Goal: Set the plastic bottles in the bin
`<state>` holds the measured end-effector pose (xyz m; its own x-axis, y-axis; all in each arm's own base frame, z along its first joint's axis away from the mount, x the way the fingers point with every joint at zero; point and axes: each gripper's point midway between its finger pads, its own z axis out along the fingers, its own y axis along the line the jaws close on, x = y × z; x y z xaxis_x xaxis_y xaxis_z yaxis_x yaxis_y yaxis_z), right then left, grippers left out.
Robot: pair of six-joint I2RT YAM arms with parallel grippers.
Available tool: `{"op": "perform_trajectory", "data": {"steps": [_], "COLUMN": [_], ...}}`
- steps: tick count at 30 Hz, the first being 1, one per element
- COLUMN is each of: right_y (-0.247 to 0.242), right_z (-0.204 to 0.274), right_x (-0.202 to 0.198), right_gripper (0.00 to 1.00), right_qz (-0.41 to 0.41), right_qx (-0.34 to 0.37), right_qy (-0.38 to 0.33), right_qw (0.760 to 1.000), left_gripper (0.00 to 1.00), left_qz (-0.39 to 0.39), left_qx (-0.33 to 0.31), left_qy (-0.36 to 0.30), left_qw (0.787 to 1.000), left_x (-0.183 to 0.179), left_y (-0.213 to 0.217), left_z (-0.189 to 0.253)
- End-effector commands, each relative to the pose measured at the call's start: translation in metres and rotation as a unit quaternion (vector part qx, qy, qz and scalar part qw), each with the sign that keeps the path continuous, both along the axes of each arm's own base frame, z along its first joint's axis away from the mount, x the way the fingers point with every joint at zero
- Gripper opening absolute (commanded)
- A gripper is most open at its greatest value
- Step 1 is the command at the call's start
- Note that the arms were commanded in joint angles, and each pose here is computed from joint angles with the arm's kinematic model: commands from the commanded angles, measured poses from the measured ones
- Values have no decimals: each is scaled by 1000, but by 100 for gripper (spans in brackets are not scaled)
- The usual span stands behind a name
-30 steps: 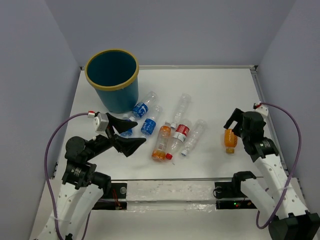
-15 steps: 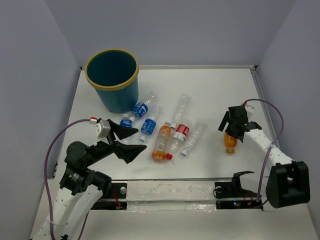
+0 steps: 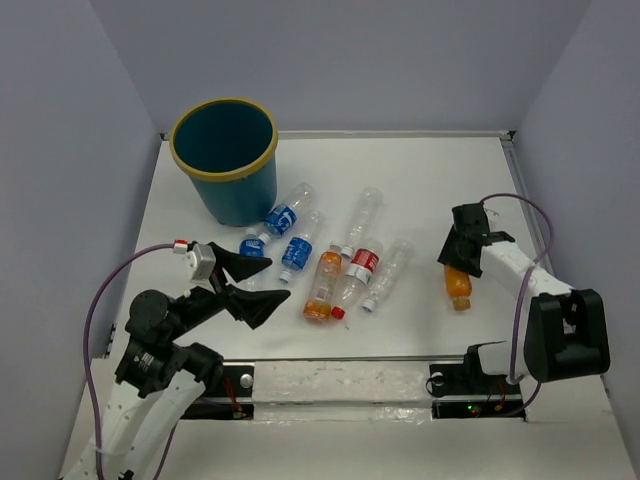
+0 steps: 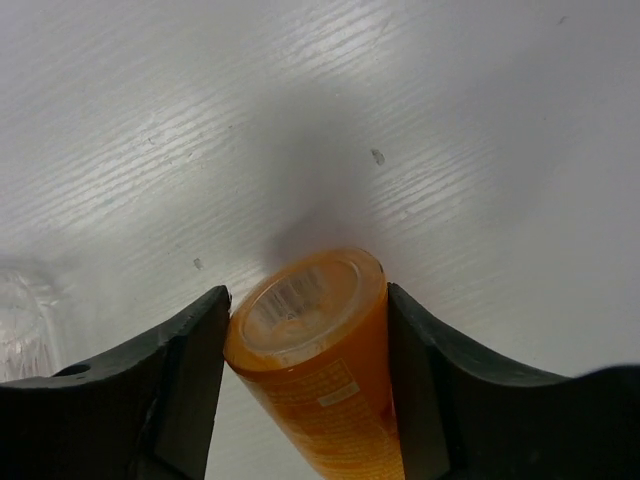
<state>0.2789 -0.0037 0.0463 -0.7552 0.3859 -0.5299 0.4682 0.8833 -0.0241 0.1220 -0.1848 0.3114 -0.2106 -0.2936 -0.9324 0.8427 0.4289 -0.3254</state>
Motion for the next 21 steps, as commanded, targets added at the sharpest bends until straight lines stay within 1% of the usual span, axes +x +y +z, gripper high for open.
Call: {"op": "perform_trajectory", "data": {"steps": [1, 2, 4, 5, 7, 8, 10, 11, 13, 14, 15, 16, 17, 18, 19, 20, 21], "right_y": [-8, -7, 1, 6, 24, 33, 51, 64, 110, 112, 143, 172, 180, 207, 226, 247, 268], "right_z": [60, 89, 115, 143, 166, 188, 210, 223, 264, 278, 298, 320, 333, 345, 384, 381, 393], "right_x": [21, 26, 27, 31, 32, 34, 35, 36, 37, 42, 43, 44, 51, 49, 51, 66, 65], "right_gripper": [42, 41, 40, 40, 40, 39, 39, 39, 39, 39, 39, 40, 40, 40, 40, 40, 40], "right_qz": [-7, 0, 18, 25, 51, 59, 82, 99, 152, 150, 189, 219, 228, 258, 282, 297, 316], "right_qx": [-15, -12, 8, 22, 56, 75, 104, 122, 158, 163, 190, 221, 234, 255, 278, 277, 286], "right_qy": [-87, -127, -157, -193, -218, -242, -266, -280, -322, -340, -353, -377, -392, -399, -440, -437, -445], "right_qw": [996, 992, 987, 981, 973, 965, 955, 947, 921, 914, 897, 872, 860, 842, 806, 803, 787], "left_gripper": [99, 99, 99, 99, 99, 99, 99, 99, 99, 99, 99, 99, 99, 99, 99, 99, 99], "left_qz": [0, 2, 4, 9, 15, 22, 28, 33, 60, 60, 80, 109, 124, 141, 157, 183, 199], "left_qx": [-4, -5, -6, -6, -6, -7, -7, 0, 2, 3, 4, 7, 9, 10, 14, 15, 13], "left_qy": [-14, -14, -13, -13, -10, -8, -4, 10, 22, 25, 34, 49, 57, 64, 76, 85, 97], "left_qw": [1000, 1000, 1000, 1000, 1000, 1000, 1000, 999, 998, 998, 996, 993, 991, 988, 985, 979, 975], "left_x": [-2, -1, -1, 1, 4, 7, 10, 12, 23, 23, 31, 40, 46, 51, 56, 65, 69], "left_y": [0, 0, 1, 1, 2, 3, 3, 4, 8, 8, 11, 16, 19, 23, 27, 32, 36], "left_z": [8, 9, 9, 9, 8, 8, 8, 1, -2, -3, -5, -9, -12, -13, -18, -21, -23]}}
